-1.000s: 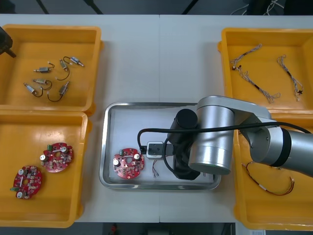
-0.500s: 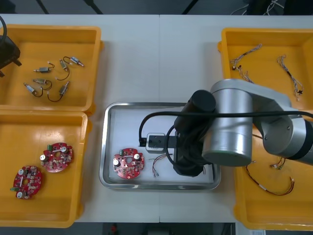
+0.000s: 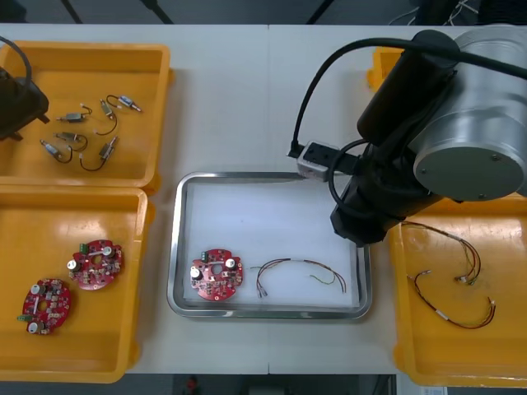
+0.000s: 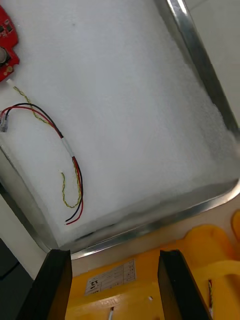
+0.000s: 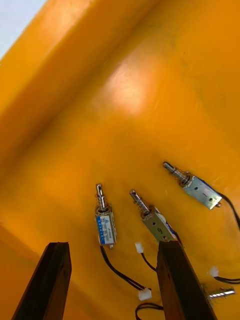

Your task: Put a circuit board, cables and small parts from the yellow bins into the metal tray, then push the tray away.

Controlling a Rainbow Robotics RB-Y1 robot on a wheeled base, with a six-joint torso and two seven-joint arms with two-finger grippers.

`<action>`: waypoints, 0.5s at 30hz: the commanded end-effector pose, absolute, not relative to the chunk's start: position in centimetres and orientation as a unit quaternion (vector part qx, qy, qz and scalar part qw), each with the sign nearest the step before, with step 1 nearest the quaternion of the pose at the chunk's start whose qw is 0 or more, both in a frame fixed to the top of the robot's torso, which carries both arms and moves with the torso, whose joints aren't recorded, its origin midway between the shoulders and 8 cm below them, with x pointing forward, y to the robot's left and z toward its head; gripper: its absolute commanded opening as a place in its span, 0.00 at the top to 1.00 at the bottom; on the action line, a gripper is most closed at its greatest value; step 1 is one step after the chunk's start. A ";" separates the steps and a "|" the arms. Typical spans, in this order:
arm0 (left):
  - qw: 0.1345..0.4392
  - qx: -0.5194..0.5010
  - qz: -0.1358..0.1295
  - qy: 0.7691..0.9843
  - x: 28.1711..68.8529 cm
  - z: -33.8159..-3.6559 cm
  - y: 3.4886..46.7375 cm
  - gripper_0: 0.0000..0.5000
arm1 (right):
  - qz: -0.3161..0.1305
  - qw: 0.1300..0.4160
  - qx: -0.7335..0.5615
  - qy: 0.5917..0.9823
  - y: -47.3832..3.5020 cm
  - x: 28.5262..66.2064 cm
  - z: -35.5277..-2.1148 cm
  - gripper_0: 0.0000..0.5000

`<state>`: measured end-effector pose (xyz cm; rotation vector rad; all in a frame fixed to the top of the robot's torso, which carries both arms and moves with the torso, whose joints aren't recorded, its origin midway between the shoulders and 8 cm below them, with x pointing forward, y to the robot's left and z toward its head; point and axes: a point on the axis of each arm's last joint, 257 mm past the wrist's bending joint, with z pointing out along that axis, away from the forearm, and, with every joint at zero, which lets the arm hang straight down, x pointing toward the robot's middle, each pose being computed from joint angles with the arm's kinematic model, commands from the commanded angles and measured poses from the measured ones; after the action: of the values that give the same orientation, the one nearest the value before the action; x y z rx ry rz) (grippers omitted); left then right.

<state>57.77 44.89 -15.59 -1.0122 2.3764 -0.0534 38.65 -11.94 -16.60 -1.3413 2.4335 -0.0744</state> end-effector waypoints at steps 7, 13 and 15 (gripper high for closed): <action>0.295 -0.313 0.003 0.903 59.2 -16.0 43.9 0.00 | -0.028 0.173 -0.323 0.930 -18.2 40.7 -14.2 0.00; 0.296 -0.323 -0.013 0.899 59.9 -17.0 43.4 0.00 | -0.009 0.163 -0.256 0.953 -21.6 42.6 -12.6 0.00; 0.296 -0.327 -0.017 0.897 60.1 -17.4 43.4 0.00 | -0.009 0.165 -0.232 0.958 -22.7 43.3 -12.2 0.00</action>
<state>58.37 44.83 -18.91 -0.9800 2.3824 -0.0264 42.09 -19.97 -14.23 -0.8154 2.7219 -0.0118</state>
